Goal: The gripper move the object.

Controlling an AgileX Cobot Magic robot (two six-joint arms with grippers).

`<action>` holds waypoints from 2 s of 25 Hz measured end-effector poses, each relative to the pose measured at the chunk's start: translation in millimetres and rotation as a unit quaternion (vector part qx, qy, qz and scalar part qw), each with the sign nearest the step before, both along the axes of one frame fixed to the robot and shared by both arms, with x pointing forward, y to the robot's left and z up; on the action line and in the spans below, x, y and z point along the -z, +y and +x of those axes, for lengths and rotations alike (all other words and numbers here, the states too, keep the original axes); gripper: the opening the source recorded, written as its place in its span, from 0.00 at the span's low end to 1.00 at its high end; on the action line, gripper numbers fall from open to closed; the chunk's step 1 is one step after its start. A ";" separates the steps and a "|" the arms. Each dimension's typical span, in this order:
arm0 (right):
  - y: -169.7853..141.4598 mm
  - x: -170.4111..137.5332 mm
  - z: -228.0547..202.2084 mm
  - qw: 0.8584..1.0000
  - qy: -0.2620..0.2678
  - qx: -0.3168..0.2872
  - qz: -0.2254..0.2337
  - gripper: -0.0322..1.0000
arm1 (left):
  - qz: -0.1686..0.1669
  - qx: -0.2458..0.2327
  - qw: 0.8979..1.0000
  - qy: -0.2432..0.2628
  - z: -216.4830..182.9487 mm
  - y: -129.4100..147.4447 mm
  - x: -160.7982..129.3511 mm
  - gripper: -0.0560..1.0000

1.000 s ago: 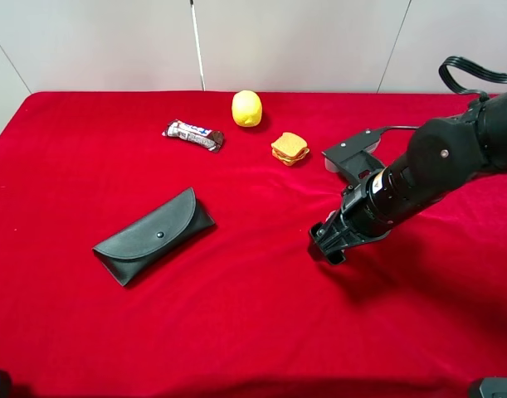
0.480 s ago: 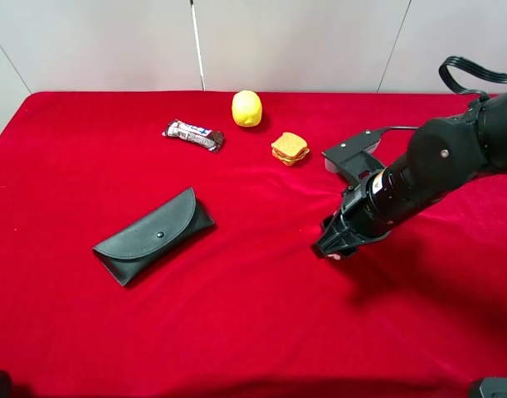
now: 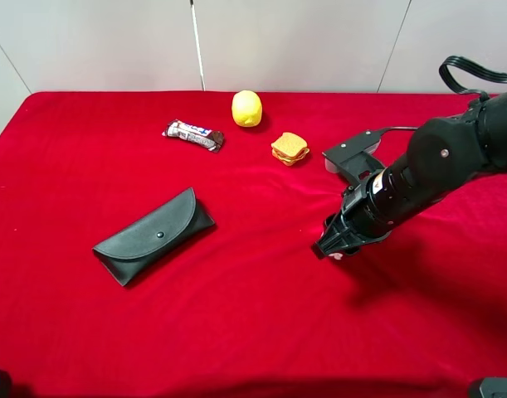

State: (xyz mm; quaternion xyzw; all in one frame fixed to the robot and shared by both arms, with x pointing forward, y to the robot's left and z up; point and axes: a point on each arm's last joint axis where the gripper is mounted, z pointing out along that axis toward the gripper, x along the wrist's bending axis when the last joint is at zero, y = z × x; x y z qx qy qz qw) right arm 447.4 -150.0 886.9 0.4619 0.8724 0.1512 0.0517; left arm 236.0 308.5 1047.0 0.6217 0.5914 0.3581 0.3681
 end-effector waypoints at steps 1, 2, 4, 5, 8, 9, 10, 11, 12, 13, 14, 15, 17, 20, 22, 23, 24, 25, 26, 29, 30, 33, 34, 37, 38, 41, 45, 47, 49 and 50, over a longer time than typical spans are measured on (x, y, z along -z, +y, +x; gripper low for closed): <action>0.0 0.0 0.0 1.000 0.000 0.000 0.000 0.35 | 0.000 0.000 1.000 0.000 0.0 0.0 0.0 0.95; 0.0 0.0 0.0 1.000 0.000 0.000 0.000 0.35 | 0.000 0.000 1.000 0.000 0.0 0.0 0.0 0.95; 0.0 0.0 -0.1 1.000 0.001 0.000 0.000 0.35 | 0.000 0.000 1.000 0.000 0.0 0.0 0.0 0.95; 0.0 0.0 -0.1 1.000 0.001 0.001 0.000 0.35 | 0.000 0.000 1.000 0.000 0.0 0.0 0.0 0.95; 0.0 0.0 -0.1 1.000 0.001 0.001 0.001 0.35 | 0.000 0.000 1.000 0.000 0.0 0.0 0.0 0.95; 0.0 0.0 -0.1 1.000 0.001 0.002 0.001 0.35 | 0.000 0.000 1.000 0.000 0.0 0.0 0.0 0.95; 0.1 0.0 -0.1 1.000 0.001 0.002 0.001 0.35 | 0.000 0.000 1.000 0.000 0.0 0.0 0.0 0.95; 0.1 0.0 -0.2 1.000 0.002 0.003 0.001 0.35 | 0.000 0.000 1.000 0.000 0.0 0.0 0.0 0.95; 0.1 0.1 -0.4 1.000 0.003 0.004 0.002 0.35 | 0.000 0.000 1.000 0.000 0.0 0.0 0.0 0.95; 0.2 0.0 -0.4 1.000 0.004 0.005 0.002 0.35 | 0.000 0.000 1.000 0.000 0.0 0.0 0.0 0.95; 0.2 0.1 -0.7 1.000 0.006 0.005 0.002 0.35 | 0.000 0.000 1.000 0.000 0.0 0.0 0.0 0.95; 0.1 0.1 -0.9 1.000 0.007 0.006 0.002 0.35 | 0.000 0.000 1.000 0.000 0.0 0.0 0.0 0.95; 0.1 0.2 -1.1 1.000 0.008 0.006 0.001 0.35 | 0.000 0.000 1.000 0.000 0.0 0.0 0.0 0.95; 0.4 -0.2 -0.8 1.000 0.010 0.006 0.001 0.35 | 0.000 0.000 1.000 0.000 0.0 0.0 0.0 0.95; 1.0 -1.7 -0.6 1.000 0.015 0.005 0.000 0.35 | 0.000 0.000 1.000 0.000 0.0 0.0 0.0 0.95; 1.7 -3.2 -0.1 1.000 0.018 0.004 -0.001 0.35 | 0.000 0.000 1.000 0.000 0.0 0.0 0.0 0.95; 2.6 -6.0 0.8 1.000 0.018 0.003 0.000 0.35 | 0.000 0.000 1.000 0.000 0.0 0.0 0.0 0.95; 4.3 -9.4 2.7 1.000 0.018 0.002 0.002 0.35 | 0.000 0.000 1.000 0.000 0.0 0.0 0.0 0.95; 6.3 -13.1 5.1 1.000 0.018 0.001 0.004 0.35 | 0.000 0.000 1.000 0.000 0.0 0.0 0.0 0.95; 12.6 -24.3 12.2 1.000 0.021 -0.004 0.008 0.35 | 0.000 0.000 1.000 0.000 0.0 0.0 0.0 0.95; 14.8 -28.2 14.7 1.000 0.025 -0.006 0.009 0.35 | 0.000 0.000 1.000 0.000 0.0 0.0 0.0 0.95; 21.7 -40.9 22.5 0.999 0.032 -0.012 0.010 0.35 | 0.000 0.000 1.000 0.000 0.0 0.0 0.0 0.95; 23.6 -45.0 24.9 0.999 0.033 -0.016 0.009 0.35 | 0.000 0.000 1.000 0.000 0.0 0.0 0.0 0.95; 30.7 -61.2 36.1 0.999 0.022 -0.020 0.012 0.35 | 0.000 0.000 1.000 0.000 0.0 0.0 0.0 0.95; 32.3 -65.7 39.3 1.000 0.016 -0.024 0.011 0.35 | 0.000 0.000 1.000 0.000 0.0 0.0 0.0 0.95; 39.0 -82.8 50.3 0.999 -0.002 -0.029 0.016 0.35 | 0.000 0.000 1.000 0.000 0.0 0.0 0.0 0.95; 47.8 -98.7 64.7 0.999 -0.011 -0.036 0.013 0.35 | 0.000 0.000 1.000 0.000 0.0 0.0 0.0 0.95; 54.2 -103.3 74.3 0.999 -0.009 -0.040 0.009 0.35 | 0.000 0.000 1.000 0.000 0.0 0.0 0.0 0.95; 60.5 -106.8 83.5 0.999 -0.003 -0.043 0.004 0.35 | 0.000 0.000 1.000 0.000 0.0 0.0 0.0 0.95; 64.2 -108.7 88.5 0.999 0.001 -0.044 0.002 0.35 | 0.000 0.000 1.000 0.000 0.0 0.0 0.0 0.95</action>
